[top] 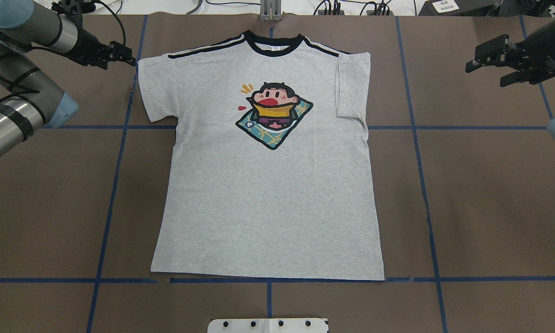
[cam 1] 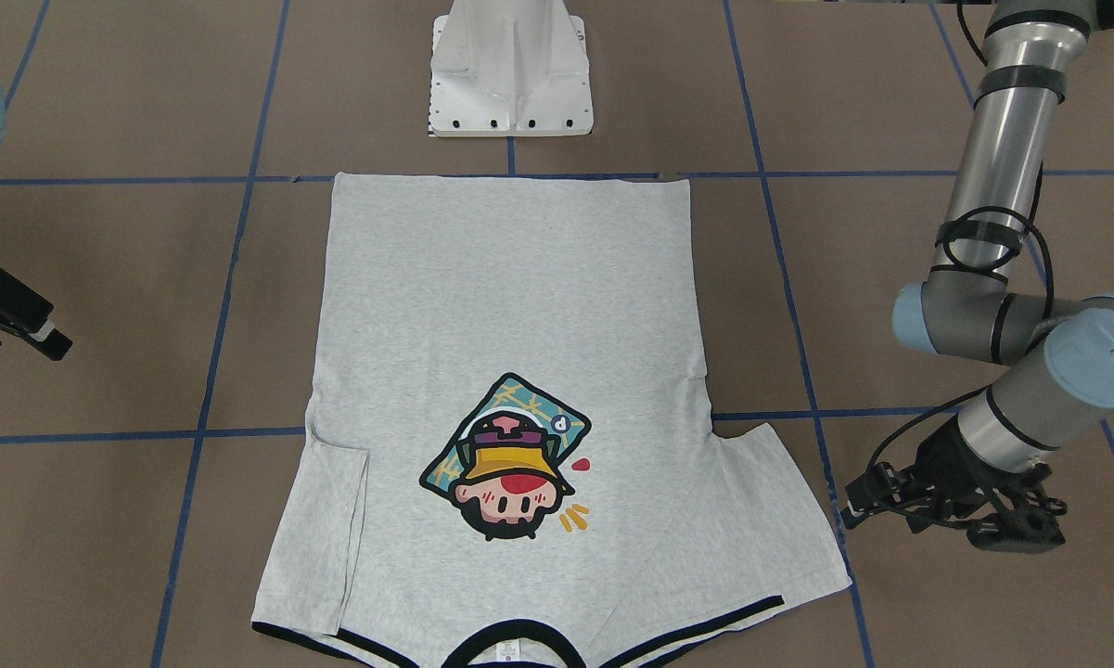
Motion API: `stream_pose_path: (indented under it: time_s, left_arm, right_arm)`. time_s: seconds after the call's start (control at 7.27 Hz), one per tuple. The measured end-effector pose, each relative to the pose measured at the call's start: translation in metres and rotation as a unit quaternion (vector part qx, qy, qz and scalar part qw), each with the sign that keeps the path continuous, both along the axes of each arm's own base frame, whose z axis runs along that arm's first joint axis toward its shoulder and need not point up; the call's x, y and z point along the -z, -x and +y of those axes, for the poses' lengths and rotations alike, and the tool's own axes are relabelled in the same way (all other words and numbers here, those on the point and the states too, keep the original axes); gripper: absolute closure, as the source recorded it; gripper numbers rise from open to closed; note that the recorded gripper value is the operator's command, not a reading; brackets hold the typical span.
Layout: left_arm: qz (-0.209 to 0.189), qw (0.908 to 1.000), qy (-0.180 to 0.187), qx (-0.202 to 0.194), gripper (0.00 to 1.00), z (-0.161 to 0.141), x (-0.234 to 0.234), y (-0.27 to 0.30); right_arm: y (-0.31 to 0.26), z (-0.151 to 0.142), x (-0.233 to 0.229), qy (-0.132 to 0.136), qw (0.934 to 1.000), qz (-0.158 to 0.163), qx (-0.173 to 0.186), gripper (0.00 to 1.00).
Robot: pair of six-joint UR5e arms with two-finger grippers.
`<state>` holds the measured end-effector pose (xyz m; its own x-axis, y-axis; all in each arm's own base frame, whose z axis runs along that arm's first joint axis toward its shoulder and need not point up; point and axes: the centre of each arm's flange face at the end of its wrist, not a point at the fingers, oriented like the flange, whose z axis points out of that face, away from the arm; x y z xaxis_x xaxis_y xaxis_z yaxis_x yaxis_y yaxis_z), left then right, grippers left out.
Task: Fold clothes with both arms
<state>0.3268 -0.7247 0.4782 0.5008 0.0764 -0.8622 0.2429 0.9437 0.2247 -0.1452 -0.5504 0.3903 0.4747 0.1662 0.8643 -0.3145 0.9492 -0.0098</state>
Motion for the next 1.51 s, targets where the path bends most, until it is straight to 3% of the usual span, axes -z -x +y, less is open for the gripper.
stream_pose_path:
  time_s: [0.14,0.28,0.55,0.83,0.96,1.1,1.51]
  left_arm:
    - [-0.003,1.0,-0.008,0.006,0.35,-0.006,0.0,-0.017]
    - [-0.008,0.9998,-0.012,0.01,0.48,-0.011,0.002,-0.029]
    - [-0.016,0.9996,-0.014,0.017,0.55,-0.015,0.002,-0.044]
    - [-0.024,0.9994,-0.013,0.023,0.56,-0.018,-0.005,-0.047]
    - [-0.027,0.9992,-0.012,0.027,0.7,-0.02,-0.007,-0.048]
    - [-0.028,0.9991,-0.012,0.028,1.0,-0.021,-0.007,-0.049]
    - [-0.026,0.9991,-0.016,0.029,1.0,-0.023,-0.001,-0.05]
  right_arm:
    - [-0.002,0.001,-0.004,-0.007,0.9999,0.007,-0.006,0.0]
    - [-0.003,0.002,-0.009,-0.013,0.9998,0.01,-0.008,0.0]
    - [-0.006,0.007,-0.02,-0.015,0.9998,0.013,-0.009,0.0]
    - [-0.005,0.008,-0.023,-0.015,0.9998,0.014,-0.009,0.0]
    - [-0.005,0.008,-0.024,-0.015,0.9998,0.014,-0.009,0.0]
    - [-0.005,0.008,-0.024,-0.015,0.9998,0.014,-0.009,0.0]
    - [-0.004,0.007,-0.027,-0.012,0.9998,0.015,-0.008,0.0]
